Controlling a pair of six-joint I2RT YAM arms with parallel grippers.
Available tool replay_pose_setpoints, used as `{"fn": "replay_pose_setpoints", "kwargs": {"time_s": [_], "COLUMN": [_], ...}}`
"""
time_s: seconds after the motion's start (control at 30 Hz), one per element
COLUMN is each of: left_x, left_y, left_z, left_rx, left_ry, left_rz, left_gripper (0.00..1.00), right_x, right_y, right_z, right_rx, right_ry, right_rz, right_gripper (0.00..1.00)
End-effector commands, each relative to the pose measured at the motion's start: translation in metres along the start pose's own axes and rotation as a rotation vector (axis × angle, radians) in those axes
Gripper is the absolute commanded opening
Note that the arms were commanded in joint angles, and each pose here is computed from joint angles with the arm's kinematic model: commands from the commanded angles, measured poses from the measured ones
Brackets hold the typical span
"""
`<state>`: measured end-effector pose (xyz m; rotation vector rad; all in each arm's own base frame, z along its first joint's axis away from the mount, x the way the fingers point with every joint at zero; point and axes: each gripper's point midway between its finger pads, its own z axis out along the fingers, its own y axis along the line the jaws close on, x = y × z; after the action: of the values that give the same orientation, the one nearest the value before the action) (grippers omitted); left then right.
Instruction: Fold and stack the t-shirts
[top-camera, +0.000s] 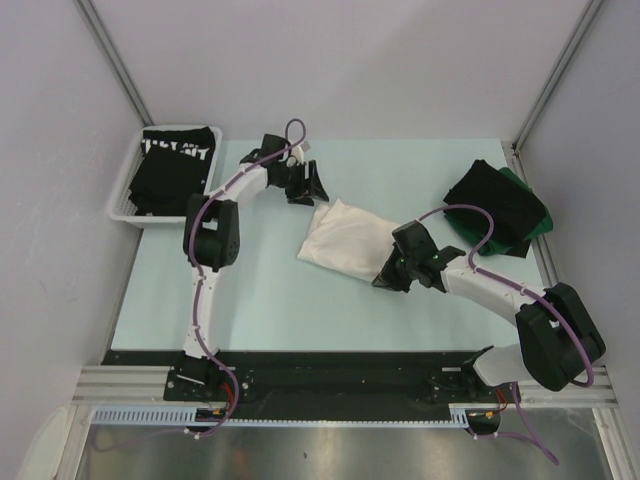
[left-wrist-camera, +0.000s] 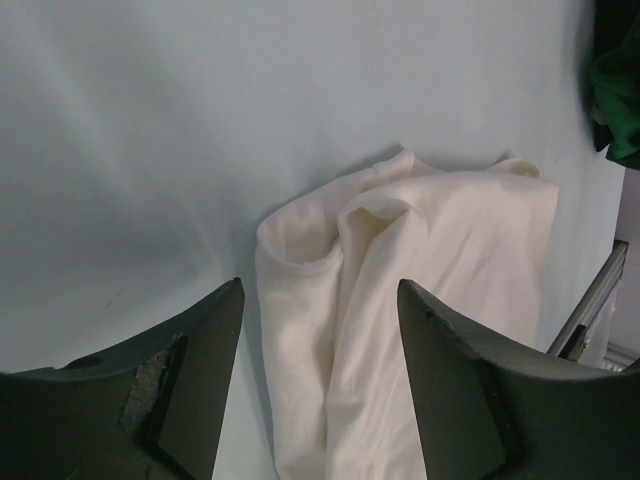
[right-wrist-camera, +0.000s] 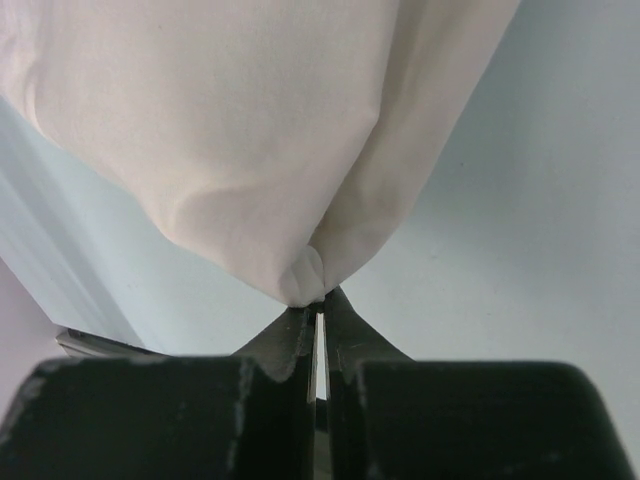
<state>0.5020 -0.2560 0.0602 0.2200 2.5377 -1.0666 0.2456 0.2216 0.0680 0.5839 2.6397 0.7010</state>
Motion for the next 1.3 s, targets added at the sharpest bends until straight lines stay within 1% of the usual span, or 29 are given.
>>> {"fn": "replay_pose_setpoints", "kwargs": {"time_s": [0.0,0.17,0.3,0.33,0.37,0.4,0.43,0.67,0.8,0.93,1.07,1.17,1.27], "left_x": [0.006,0.014,0.018,0.013,0.017,0.013,0.012,0.032,0.04,0.042,0.049,0.053,0.052], "left_y": [0.003,0.009,0.008,0.006,0.003,0.002,0.001,0.002,0.002,-0.005,-0.015,-0.021,-0.024], "left_z": [0.005,0.01,0.013,0.012,0.012,0.011,0.01,0.014,0.015,0.017,0.029,0.037,0.042], "left_rx": [0.047,0.063,0.101,0.119,0.146,0.166,0.184,0.239,0.241,0.241,0.239,0.235,0.225], "left_ry": [0.023,0.046,0.056,0.034,0.041,0.021,0.016,0.058,0.078,0.088,0.121,0.144,0.142], "left_rz": [0.004,-0.005,-0.019,-0.01,-0.031,-0.022,-0.028,-0.07,-0.086,-0.079,-0.07,-0.062,-0.056], "left_gripper": [0.7,0.73,0.79,0.81,0.86,0.88,0.99,1.0,1.0,1.0,0.99,0.98,0.94], "right_x": [-0.002,-0.003,-0.004,-0.003,-0.004,-0.003,-0.003,-0.004,-0.005,-0.006,-0.004,-0.004,-0.005], "right_y": [0.0,0.001,0.001,0.001,0.0,0.0,-0.001,-0.001,0.002,0.006,0.006,0.005,0.003], "right_z": [-0.006,-0.004,-0.004,-0.004,-0.003,-0.003,-0.003,0.0,0.002,0.003,0.002,0.0,-0.002], "right_rx": [-0.007,-0.011,-0.01,-0.008,-0.005,-0.004,-0.002,0.0,-0.009,-0.022,-0.02,-0.015,-0.007], "right_ry": [-0.01,-0.014,-0.015,-0.013,-0.014,-0.013,-0.01,-0.014,-0.017,-0.022,-0.018,-0.024,-0.031], "right_rz": [-0.01,-0.004,-0.001,0.0,0.001,0.001,0.003,0.009,0.022,0.027,0.024,0.021,0.018], "right_gripper": [0.05,0.05,0.06,0.05,0.05,0.05,0.05,0.06,0.06,0.06,0.06,0.06,0.06]}}
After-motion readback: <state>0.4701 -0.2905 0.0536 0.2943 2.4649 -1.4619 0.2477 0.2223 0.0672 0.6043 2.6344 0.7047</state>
